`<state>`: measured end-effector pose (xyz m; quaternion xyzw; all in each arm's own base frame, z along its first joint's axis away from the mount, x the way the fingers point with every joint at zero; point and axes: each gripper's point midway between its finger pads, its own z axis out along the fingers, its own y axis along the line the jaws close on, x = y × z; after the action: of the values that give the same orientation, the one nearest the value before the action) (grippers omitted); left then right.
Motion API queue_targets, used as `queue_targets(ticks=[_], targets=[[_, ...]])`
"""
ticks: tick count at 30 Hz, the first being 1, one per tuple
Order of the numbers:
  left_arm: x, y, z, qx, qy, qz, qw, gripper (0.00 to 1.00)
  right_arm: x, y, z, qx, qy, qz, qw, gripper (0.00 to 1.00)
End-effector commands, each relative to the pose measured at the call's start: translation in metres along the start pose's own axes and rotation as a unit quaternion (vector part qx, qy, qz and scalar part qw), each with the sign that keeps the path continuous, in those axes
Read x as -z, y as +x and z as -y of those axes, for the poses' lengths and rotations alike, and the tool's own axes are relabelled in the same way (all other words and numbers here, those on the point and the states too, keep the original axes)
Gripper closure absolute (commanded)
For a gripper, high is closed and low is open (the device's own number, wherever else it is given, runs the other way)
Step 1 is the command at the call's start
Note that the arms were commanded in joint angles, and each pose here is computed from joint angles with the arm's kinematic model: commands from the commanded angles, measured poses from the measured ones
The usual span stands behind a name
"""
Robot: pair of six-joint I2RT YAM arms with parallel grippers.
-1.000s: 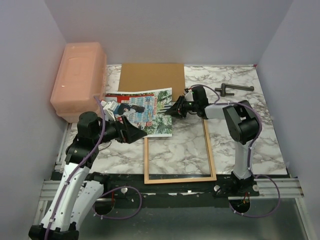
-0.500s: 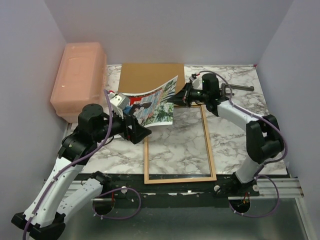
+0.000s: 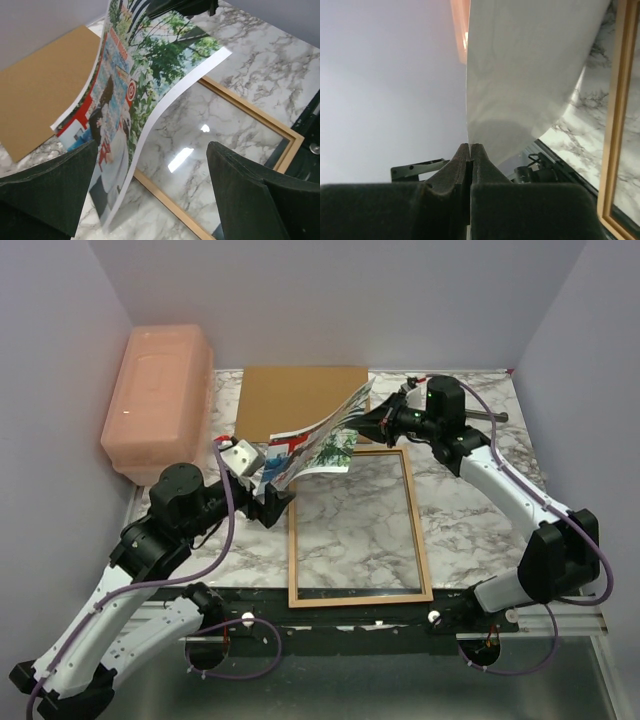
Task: Put the photo into the frame
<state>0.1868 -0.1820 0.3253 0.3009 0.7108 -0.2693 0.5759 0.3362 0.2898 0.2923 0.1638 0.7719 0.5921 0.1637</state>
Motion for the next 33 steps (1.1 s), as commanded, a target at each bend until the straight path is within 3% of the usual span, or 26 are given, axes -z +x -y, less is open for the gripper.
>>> queue_targets(ticks=[1,13,19,25,27,29,33], targets=[[-0.016,-0.001,-0.014,-0.056,-0.027,0.014,0.998,0.08,0.017,0.000,-0.033,-0.028,-0.019,0.030,0.999,0.99],[-0.054,0.005,-0.011,-0.050,-0.010,-0.008,0.999,0.11,0.033,0.004,-0.058,-0.034,-0.047,0.043,0.997,0.99],[-0.067,0.012,-0.018,-0.039,-0.032,-0.018,0.999,0.18,0.035,0.008,-0.059,-0.042,-0.057,0.035,0.997,0.99],[-0.076,0.021,-0.024,-0.038,-0.048,-0.038,0.997,0.38,0.038,0.011,-0.066,-0.041,-0.073,0.030,0.996,0.99],[-0.079,0.022,-0.024,-0.037,-0.046,-0.039,0.998,0.52,0.038,0.011,-0.067,-0.040,-0.074,0.029,0.996,0.99],[-0.080,0.022,-0.024,-0.033,-0.046,-0.042,0.998,0.72,0.039,0.012,-0.068,-0.036,-0.077,0.027,0.996,0.97],[-0.079,0.020,-0.023,-0.027,-0.045,-0.047,0.998,0.85,0.039,0.014,-0.068,-0.030,-0.081,0.024,0.996,0.90]])
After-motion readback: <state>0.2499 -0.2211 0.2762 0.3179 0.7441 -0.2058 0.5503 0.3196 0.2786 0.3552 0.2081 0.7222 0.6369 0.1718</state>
